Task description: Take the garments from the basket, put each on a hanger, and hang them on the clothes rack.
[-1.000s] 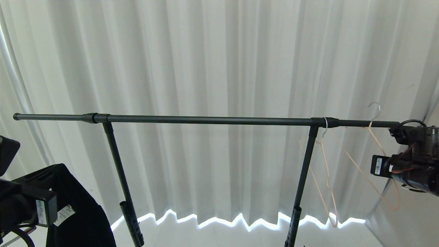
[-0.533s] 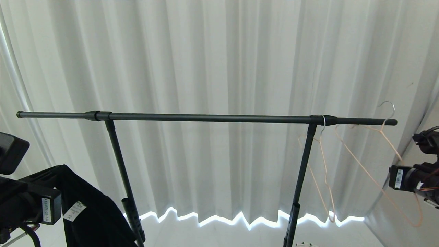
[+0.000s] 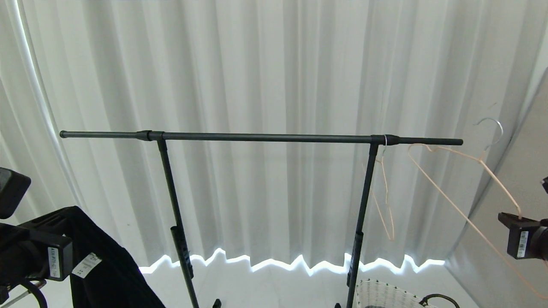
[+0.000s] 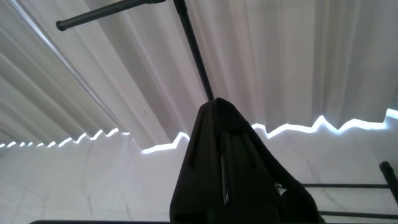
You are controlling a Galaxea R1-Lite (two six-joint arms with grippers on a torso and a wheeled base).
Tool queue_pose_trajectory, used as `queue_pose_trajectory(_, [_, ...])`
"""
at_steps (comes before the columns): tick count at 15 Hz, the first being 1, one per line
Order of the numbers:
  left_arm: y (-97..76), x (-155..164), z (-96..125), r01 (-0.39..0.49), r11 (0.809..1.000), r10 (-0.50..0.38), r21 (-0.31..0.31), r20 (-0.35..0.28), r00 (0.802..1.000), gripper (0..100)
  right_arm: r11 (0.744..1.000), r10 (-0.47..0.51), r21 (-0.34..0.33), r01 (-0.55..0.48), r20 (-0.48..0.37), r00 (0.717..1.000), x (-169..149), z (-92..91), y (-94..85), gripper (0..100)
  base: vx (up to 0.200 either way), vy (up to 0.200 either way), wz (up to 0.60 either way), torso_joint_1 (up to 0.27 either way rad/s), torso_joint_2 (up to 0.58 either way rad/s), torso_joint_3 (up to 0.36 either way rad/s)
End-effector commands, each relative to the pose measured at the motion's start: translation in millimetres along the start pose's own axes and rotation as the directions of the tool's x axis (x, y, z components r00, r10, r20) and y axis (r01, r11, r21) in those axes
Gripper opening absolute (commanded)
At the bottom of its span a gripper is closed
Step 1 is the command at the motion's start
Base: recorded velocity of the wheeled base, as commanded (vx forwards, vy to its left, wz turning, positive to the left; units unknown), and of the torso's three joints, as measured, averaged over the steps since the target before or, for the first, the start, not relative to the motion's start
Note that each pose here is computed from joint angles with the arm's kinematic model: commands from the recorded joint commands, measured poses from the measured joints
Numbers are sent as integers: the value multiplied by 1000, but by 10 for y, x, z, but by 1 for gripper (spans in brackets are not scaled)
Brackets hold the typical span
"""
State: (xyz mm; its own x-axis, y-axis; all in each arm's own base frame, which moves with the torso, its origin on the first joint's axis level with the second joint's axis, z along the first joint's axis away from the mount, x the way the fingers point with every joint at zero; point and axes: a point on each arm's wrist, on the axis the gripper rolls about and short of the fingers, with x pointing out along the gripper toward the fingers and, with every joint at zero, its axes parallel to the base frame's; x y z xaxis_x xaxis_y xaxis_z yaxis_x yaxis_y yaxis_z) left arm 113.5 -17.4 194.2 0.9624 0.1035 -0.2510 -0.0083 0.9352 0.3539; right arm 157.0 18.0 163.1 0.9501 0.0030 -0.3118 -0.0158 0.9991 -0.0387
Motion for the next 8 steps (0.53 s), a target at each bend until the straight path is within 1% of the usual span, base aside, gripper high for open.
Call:
queue_pose_trajectory(1, [-6, 2, -29, 0, 1000, 0, 0, -10, 1000, 0, 1000, 20, -24, -20, 21, 1000, -143, -41, 14, 0, -200, 0, 0, -2, 2, 2])
queue_pose_trajectory(2, [-9, -3, -44, 1, 1000, -1, 1, -13, 1000, 0, 999, 26, -32, -25, 20, 999, -183, -47, 16, 0, -200, 0, 0, 2, 2, 7])
queue_pose_trajectory(5, [-13, -21, -77, 1, 1000, -1, 2, -14, 1000, 0, 999, 42, -36, -41, 31, 999, -285, -41, 24, 0, 0, 0, 0, 0, 0, 0])
queue_pose_trajectory(8, [-11, -22, -73, 1, 1000, -1, 7, -13, 1000, 0, 998, 48, -41, -46, 66, 997, -345, 14, 22, 0, 0, 0, 0, 0, 0, 0])
